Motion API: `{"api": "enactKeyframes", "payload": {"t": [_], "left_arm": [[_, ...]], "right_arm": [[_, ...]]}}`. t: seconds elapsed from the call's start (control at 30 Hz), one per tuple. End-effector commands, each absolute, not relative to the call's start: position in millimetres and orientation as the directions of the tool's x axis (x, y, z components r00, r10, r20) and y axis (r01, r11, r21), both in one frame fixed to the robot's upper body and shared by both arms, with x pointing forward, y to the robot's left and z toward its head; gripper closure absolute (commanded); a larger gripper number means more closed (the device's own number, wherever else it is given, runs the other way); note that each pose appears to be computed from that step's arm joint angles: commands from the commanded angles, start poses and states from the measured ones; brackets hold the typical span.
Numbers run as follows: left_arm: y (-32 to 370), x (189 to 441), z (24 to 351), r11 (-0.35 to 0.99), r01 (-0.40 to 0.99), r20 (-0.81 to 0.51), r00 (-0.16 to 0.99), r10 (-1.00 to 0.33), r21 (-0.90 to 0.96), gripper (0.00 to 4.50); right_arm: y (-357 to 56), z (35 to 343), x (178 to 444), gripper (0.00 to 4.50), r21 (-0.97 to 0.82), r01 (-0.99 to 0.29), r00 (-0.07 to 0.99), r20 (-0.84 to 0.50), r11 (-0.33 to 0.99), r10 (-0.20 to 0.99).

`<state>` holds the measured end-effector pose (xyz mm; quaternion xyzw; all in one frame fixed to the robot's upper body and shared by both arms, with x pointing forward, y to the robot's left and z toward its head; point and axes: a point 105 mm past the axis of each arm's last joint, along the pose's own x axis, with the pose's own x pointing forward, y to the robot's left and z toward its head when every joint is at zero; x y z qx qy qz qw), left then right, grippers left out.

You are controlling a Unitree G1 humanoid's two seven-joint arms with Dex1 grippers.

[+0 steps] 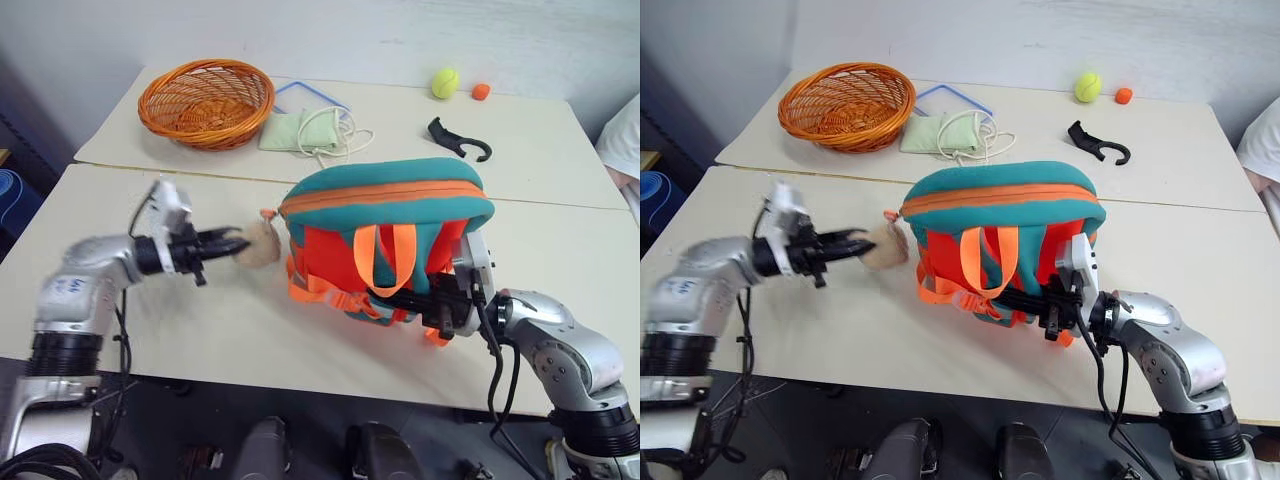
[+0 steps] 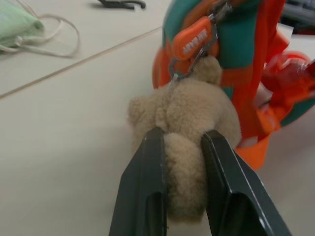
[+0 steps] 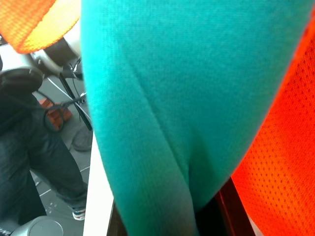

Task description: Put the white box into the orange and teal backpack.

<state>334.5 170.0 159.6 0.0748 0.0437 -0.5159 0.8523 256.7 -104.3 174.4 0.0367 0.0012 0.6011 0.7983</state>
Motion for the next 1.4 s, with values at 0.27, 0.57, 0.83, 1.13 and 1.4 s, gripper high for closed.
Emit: {"api": "enactKeyframes", "payload": {"t": [0.27,0.57,0.83,1.13,1.4], "left_arm": [[166,338,164,0.533,0.835,-0.026,0.541,-0.841,0.135,3.85],[202,348,221,0.651,0.757,0.081,0.646,-0.759,0.053,3.85],[173,328,172,0.485,0.856,-0.188,0.514,-0.837,0.181,3.09],[205,302,173,0.463,0.858,-0.215,0.507,-0.835,0.222,0.23],[267,254,155,0.561,0.782,-0.305,0.623,-0.72,0.272,0.0]], "right_arm": [[-101,186,253,4.5,0.035,-0.954,0.301,0.137,0.299,0.944],[-108,201,248,4.5,0.014,-0.951,0.307,0.175,0.309,0.935],[-111,198,253,4.5,0.022,-0.944,0.328,0.181,0.329,0.927],[-154,186,242,1.4,-0.148,-0.907,0.391,0.047,0.394,0.919],[-272,164,246,0.04,-0.295,-0.759,0.64,-0.174,0.58,0.749]]}}
